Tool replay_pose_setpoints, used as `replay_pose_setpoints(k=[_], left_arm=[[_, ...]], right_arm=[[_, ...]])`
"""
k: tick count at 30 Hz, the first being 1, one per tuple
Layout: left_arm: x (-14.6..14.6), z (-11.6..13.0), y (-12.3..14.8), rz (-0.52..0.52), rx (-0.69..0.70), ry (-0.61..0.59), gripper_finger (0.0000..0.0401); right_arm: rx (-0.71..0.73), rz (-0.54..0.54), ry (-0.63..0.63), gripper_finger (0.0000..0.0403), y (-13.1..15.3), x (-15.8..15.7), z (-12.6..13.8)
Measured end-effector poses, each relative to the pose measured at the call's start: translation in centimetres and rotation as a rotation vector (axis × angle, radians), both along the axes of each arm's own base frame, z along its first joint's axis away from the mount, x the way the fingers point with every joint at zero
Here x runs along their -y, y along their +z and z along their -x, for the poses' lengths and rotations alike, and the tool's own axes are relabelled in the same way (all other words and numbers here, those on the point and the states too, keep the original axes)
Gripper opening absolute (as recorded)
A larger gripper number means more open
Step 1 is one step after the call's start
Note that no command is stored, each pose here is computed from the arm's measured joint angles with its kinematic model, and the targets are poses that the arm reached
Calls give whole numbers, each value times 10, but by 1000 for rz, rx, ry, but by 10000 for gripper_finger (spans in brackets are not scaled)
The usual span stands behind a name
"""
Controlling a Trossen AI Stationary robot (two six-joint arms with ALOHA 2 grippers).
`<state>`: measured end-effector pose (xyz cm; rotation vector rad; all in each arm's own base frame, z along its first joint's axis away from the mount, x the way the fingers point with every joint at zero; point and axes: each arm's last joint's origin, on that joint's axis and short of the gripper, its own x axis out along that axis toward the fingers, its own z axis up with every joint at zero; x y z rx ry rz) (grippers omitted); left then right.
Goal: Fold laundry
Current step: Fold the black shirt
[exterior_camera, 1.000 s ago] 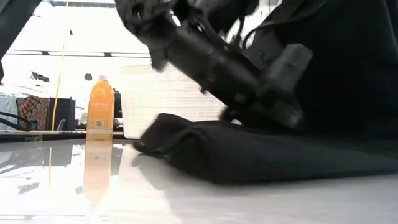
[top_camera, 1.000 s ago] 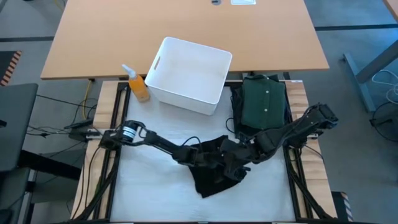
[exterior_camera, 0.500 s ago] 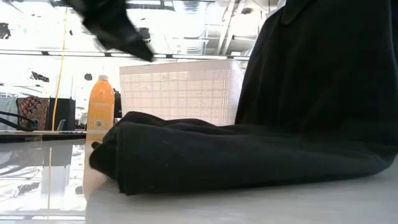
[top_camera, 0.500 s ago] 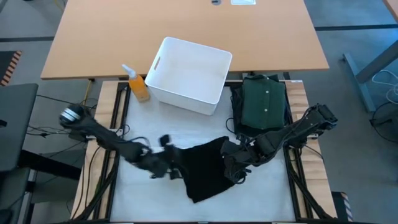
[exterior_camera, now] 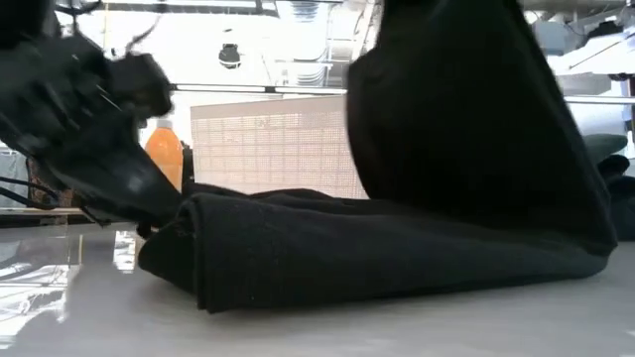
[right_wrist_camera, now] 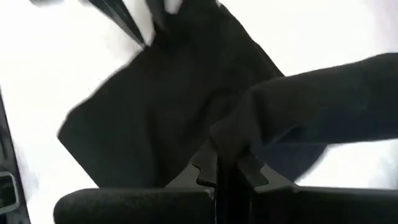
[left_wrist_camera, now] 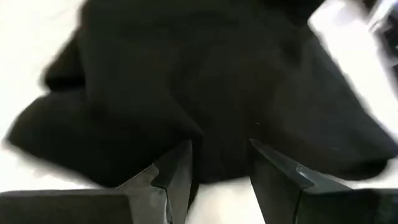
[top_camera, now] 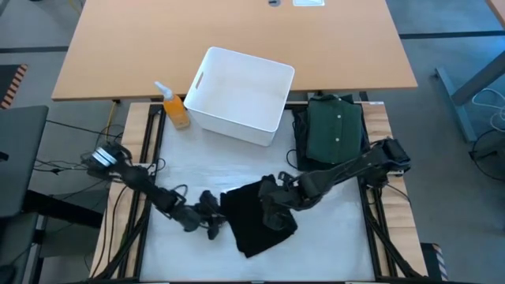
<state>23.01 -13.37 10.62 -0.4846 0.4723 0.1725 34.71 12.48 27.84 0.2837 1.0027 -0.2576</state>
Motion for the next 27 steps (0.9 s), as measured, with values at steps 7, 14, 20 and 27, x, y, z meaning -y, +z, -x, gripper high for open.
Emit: replay_pose_setpoints(k=[7, 14, 20, 27], left_arm=[[0, -42, -12, -75, -84, -55, 141], [-2, -48, -10, -108, -124, -91, 141], [-2, -41, -10, -116, -189, -81, 141], [-4, -31, 6, -145, -235, -104, 141]], right_arm=[[22, -18, 71, 35, -16, -14, -49], [-15, 16, 152, 67, -40, -28, -86], [59, -50, 227, 139, -23, -37, -98], [87, -62, 281, 226, 5, -55, -81]])
